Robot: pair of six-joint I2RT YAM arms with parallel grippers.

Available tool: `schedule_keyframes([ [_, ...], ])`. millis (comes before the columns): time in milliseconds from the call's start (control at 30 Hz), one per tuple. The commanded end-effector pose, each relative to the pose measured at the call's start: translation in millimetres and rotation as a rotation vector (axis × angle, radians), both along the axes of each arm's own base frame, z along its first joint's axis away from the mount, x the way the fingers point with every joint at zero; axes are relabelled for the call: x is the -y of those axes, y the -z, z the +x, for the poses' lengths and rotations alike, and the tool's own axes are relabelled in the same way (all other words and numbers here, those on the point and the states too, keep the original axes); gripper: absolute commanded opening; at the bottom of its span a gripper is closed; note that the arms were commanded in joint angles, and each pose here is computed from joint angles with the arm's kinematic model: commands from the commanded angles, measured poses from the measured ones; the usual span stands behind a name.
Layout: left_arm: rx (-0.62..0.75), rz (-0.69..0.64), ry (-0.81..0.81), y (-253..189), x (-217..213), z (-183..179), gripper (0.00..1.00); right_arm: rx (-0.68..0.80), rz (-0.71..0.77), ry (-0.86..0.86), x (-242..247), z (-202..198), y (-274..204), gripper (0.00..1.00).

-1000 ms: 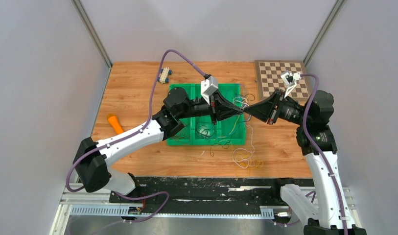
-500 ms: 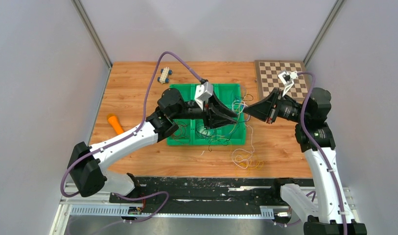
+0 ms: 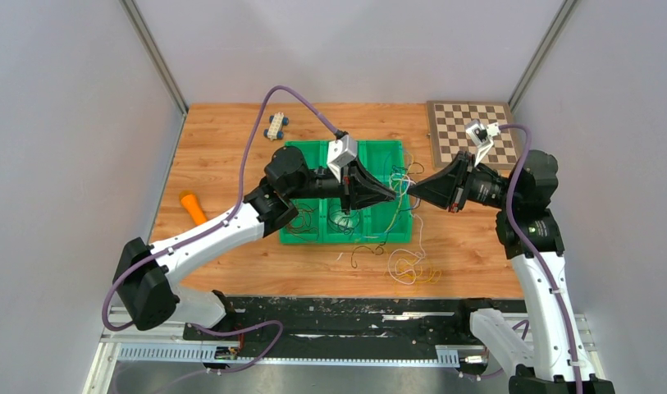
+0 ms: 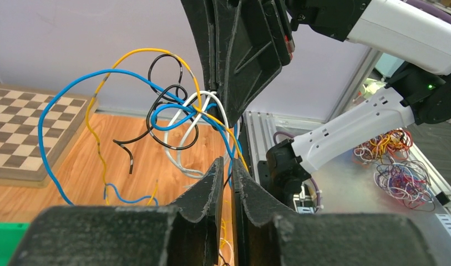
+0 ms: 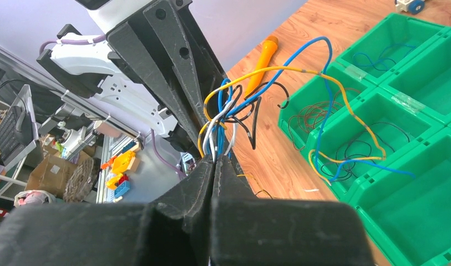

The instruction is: Untangle the cables

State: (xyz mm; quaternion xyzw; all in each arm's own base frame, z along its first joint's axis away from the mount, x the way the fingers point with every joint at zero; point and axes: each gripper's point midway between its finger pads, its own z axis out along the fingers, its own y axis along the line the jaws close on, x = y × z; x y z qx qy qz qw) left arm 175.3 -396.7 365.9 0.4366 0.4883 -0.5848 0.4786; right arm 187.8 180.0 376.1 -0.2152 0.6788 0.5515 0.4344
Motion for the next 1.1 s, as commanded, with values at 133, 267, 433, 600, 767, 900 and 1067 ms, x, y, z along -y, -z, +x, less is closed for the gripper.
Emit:
schedule_keyframes([
  [133,0.017,-0.033,0.022,-17.8,2.8,-0.8,0.21,0.055,0.005,-0.015,-1.8,-5.3,-13.7,0.00],
  [267,0.008,-0.038,0.043,-20.7,5.7,-2.9,0.23,0.058,0.002,-0.009,-2.2,-3.7,-12.2,0.00],
  [433,-0.006,-0.053,0.054,-26.2,9.1,-3.9,0.24,0.069,-0.004,-0.005,-2.4,-3.0,-10.3,0.00],
  [600,-0.008,-0.057,0.060,-28.5,10.9,-3.3,0.27,0.074,-0.008,0.001,-2.2,-2.3,-8.3,0.00],
  [767,-0.016,-0.054,0.043,-28.8,13.1,0.5,0.20,0.083,-0.011,-0.001,-2.5,-2.4,-8.6,0.00],
  [900,-0.014,-0.038,0.026,-28.0,14.4,4.5,0.06,0.079,-0.017,0.015,-1.7,0.6,-7.1,0.00],
  [1067,-0.031,0.017,-0.011,-15.4,-10.7,7.3,0.00,0.132,-0.127,0.151,16.0,24.2,2.6,0.00],
])
